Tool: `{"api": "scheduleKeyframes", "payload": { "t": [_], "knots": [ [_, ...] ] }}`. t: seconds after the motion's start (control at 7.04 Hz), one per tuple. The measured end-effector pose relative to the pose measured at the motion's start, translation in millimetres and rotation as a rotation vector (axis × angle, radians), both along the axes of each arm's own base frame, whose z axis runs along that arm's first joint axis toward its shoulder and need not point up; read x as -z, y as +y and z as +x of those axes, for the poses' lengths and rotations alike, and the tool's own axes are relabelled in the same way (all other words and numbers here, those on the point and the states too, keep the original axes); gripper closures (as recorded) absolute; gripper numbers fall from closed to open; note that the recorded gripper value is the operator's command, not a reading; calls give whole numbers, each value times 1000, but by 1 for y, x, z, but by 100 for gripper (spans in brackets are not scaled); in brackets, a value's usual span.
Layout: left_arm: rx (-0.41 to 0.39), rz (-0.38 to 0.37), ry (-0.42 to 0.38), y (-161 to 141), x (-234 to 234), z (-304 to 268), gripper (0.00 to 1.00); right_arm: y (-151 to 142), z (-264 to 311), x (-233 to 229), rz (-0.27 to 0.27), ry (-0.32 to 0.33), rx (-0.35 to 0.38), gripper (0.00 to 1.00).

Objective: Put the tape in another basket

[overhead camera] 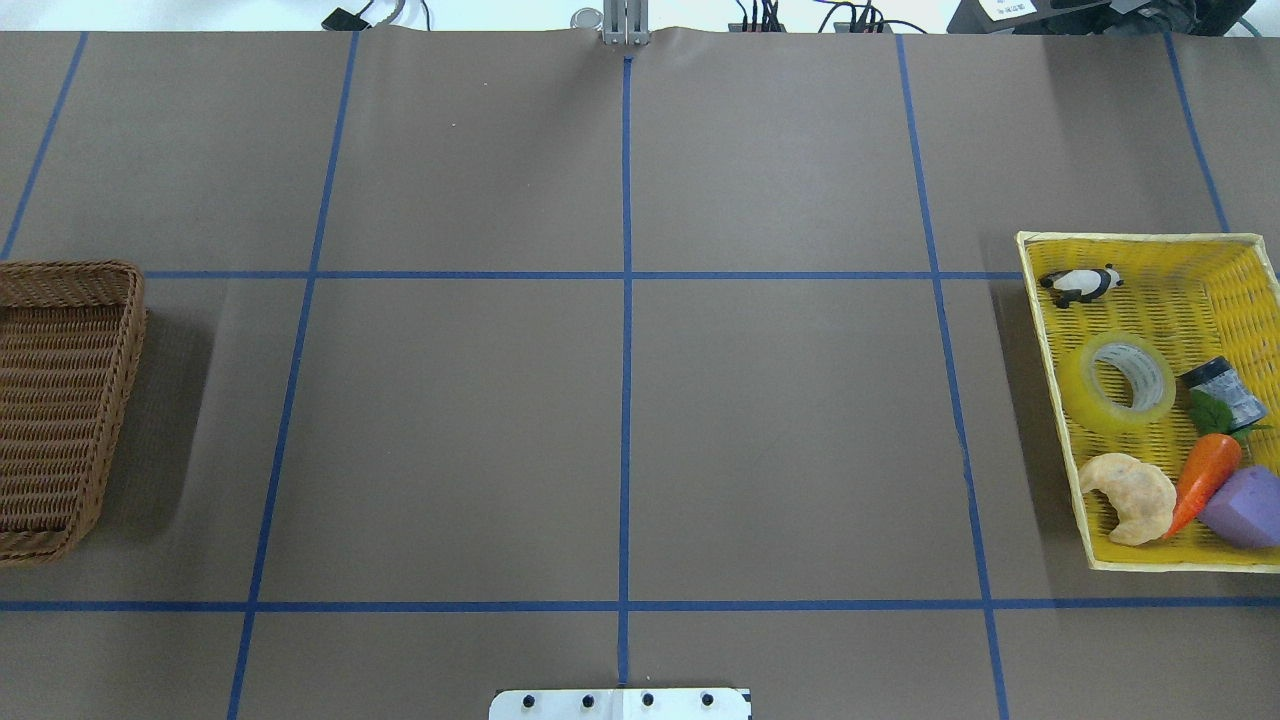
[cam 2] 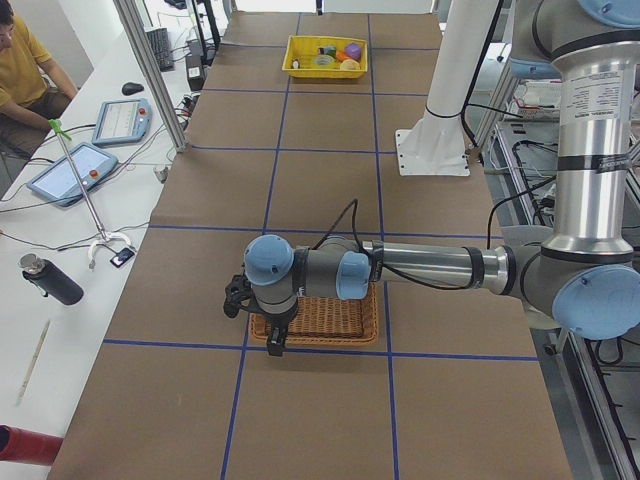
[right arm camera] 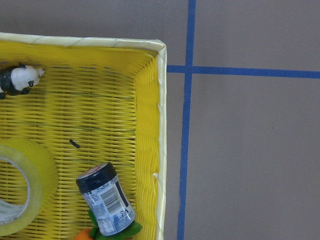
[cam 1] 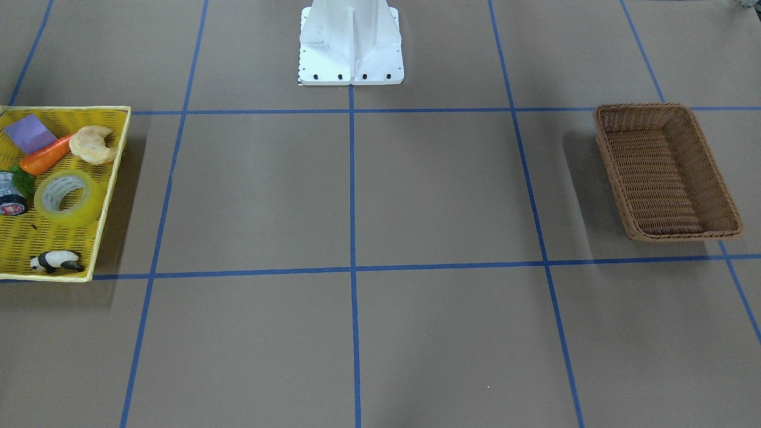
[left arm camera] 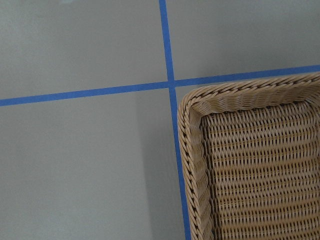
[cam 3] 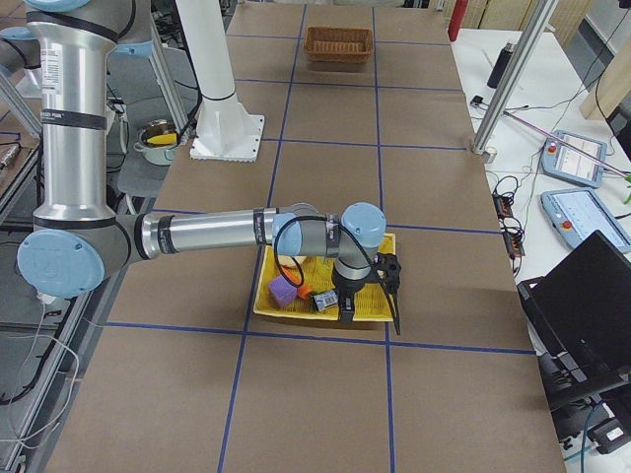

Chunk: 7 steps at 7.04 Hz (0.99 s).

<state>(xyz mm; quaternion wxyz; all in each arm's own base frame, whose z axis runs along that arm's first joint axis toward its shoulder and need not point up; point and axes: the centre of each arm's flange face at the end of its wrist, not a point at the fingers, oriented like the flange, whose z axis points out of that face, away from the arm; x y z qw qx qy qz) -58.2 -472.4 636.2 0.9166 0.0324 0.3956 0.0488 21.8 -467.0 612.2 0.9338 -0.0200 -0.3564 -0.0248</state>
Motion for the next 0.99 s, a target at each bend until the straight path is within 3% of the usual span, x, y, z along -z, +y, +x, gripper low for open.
{"api": "scheduleKeyframes", "payload": {
  "t": [0.43,0.57,0.71,0.99],
  "knots": [
    [3,21,2,-2,12,0,2,-1,0,2,12,-1,0,0],
    [3,28,1,-3,15,0,2,-4,-1,5,56,-6,1,0],
    [4,38,1,-6,20,0,2,-10,-2,8,140,-14,4,0],
    [5,72,3,-10,32,0,2,-22,-13,27,360,-33,15,0]
  ]
}}
